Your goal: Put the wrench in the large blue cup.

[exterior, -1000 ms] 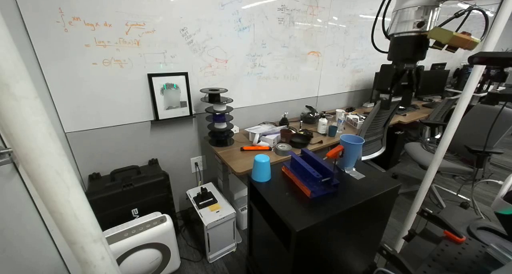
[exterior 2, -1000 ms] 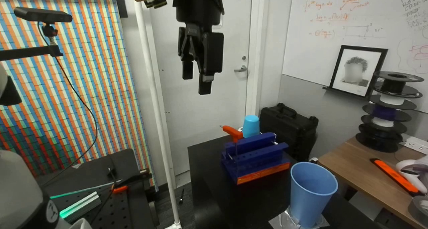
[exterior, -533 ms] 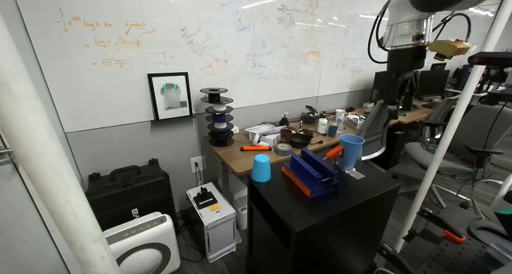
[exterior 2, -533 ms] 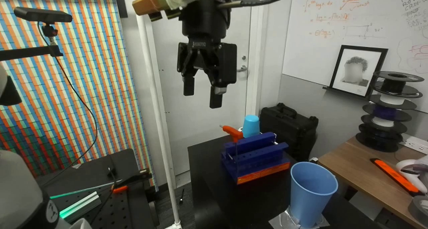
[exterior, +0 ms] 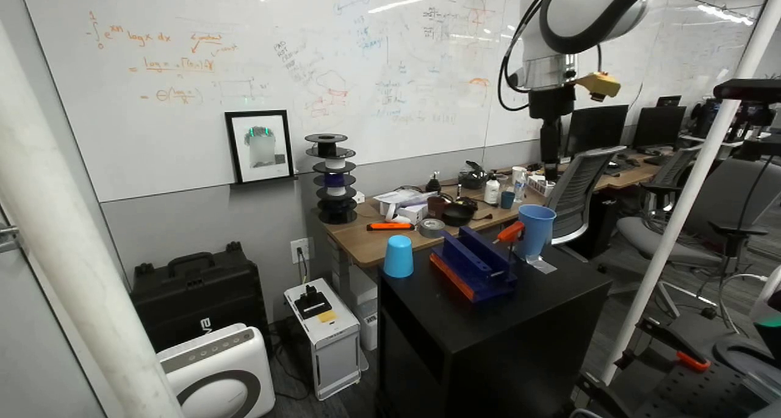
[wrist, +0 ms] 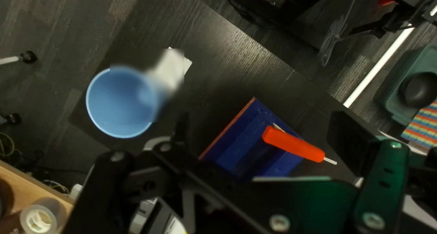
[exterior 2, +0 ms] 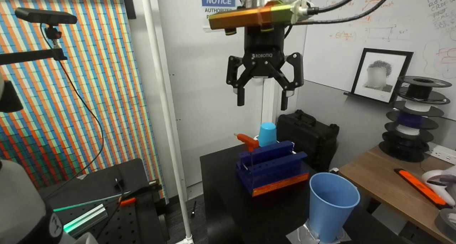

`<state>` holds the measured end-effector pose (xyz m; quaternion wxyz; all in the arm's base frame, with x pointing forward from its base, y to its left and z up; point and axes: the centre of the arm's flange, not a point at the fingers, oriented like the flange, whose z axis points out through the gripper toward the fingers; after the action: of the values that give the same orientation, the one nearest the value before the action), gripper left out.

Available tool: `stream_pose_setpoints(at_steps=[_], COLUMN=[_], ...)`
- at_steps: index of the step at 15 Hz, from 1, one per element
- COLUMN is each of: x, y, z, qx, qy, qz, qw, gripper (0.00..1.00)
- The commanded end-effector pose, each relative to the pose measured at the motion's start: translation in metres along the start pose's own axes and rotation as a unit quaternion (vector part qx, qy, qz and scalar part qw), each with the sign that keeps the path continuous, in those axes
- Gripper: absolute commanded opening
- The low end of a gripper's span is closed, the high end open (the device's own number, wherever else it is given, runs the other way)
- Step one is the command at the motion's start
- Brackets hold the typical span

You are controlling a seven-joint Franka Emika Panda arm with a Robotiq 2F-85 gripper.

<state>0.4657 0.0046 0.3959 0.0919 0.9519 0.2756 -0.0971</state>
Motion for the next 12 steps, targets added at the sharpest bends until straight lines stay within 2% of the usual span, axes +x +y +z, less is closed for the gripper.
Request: stream_pose_setpoints(at_steps=[1,5,9,10,11,12], x=[0.067,0.098,0.099,0.098,0.097,0.095], y=[0.000,-0.029,-0.046,-0.049,-0.051,-0.053], z=[0.013,0.063,0.112,0.119,0.125,0.127], qx=[-0.007,-0.004,-0.012,-0.016,-0.023,-0.030], qy=[-0.017,-0.052,-0.101,-0.108,-0.114,-0.118], qz=[-0.098,-0.200,-0.298,-0.314,-0.330,-0.342], qw=[0.9950,0.9783,0.9491,0.9431,0.9368,0.9316], gripper=[1.00,1.00,0.98,0.74,0.74,0.68])
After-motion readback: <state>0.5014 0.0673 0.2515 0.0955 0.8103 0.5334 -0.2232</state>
